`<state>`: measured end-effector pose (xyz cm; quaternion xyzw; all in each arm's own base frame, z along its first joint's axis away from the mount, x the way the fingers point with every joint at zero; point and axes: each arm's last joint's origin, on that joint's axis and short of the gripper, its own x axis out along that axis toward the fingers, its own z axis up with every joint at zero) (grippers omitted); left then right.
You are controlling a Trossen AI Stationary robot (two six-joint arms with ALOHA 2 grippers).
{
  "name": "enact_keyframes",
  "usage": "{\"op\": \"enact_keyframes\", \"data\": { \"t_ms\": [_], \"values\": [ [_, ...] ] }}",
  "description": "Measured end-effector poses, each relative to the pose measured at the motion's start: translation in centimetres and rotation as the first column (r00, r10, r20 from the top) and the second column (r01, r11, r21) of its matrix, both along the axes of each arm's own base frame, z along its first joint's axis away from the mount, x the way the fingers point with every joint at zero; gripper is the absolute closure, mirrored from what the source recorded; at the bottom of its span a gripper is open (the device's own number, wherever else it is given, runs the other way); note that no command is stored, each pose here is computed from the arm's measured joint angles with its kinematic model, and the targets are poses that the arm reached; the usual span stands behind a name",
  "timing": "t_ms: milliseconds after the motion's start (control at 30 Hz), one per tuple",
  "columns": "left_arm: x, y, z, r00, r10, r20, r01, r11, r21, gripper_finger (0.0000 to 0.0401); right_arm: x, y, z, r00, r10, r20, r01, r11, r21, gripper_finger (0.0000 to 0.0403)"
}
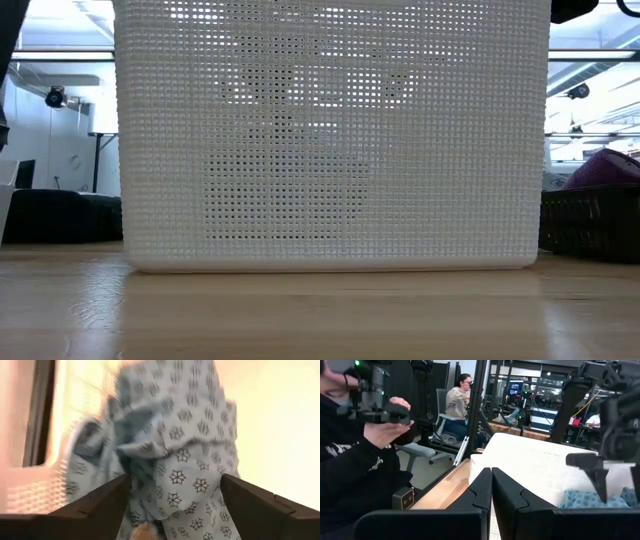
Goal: Pick & place medical supplies in basket/bin
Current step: Put the dark blue patient gown into the organizer bin, then put the light blue patient gown into the organizer bin
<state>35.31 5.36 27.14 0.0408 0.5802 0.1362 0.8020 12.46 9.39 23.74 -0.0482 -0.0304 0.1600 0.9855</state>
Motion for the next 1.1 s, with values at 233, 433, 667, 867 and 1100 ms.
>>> {"op": "enact_keyframes", "data": {
  "t_ms": [233,433,667,867,1100],
  "values": [
    [-0.6,-0.1,3.4,0.983,-0.066,0.174,0.053,0.996,0.075,0.0078,0.0,0.0,0.0,1.000,0.000,0.000,0.000,1.000,0.000,0.0394],
    [-1.9,-0.2,6.9,0.937,-0.103,0.335,0.062,0.989,0.131,0.0081,0.0,0.0,0.0,1.000,0.001,0.000,-0.001,1.000,0.000,0.0394],
    [-4.1,-0.7,9.4,0.903,-0.102,0.417,0.051,0.990,0.132,0.0084,0.0,0.0,0.0,1.000,0.000,-0.001,0.000,1.000,0.000,0.0394],
    [-6.5,-1.6,9.0,0.849,-0.183,0.496,0.140,0.983,0.123,0.0093,0.0,0.0,0.0,1.000,0.000,-0.001,0.000,1.000,-0.001,0.0394],
    [-12.2,-2.5,6.5,0.776,-0.255,0.576,0.173,0.965,0.195,0.0102,0.0,0.0,-0.1,1.000,0.000,-0.006,0.000,1.000,-0.005,0.0394]
  ]
}}
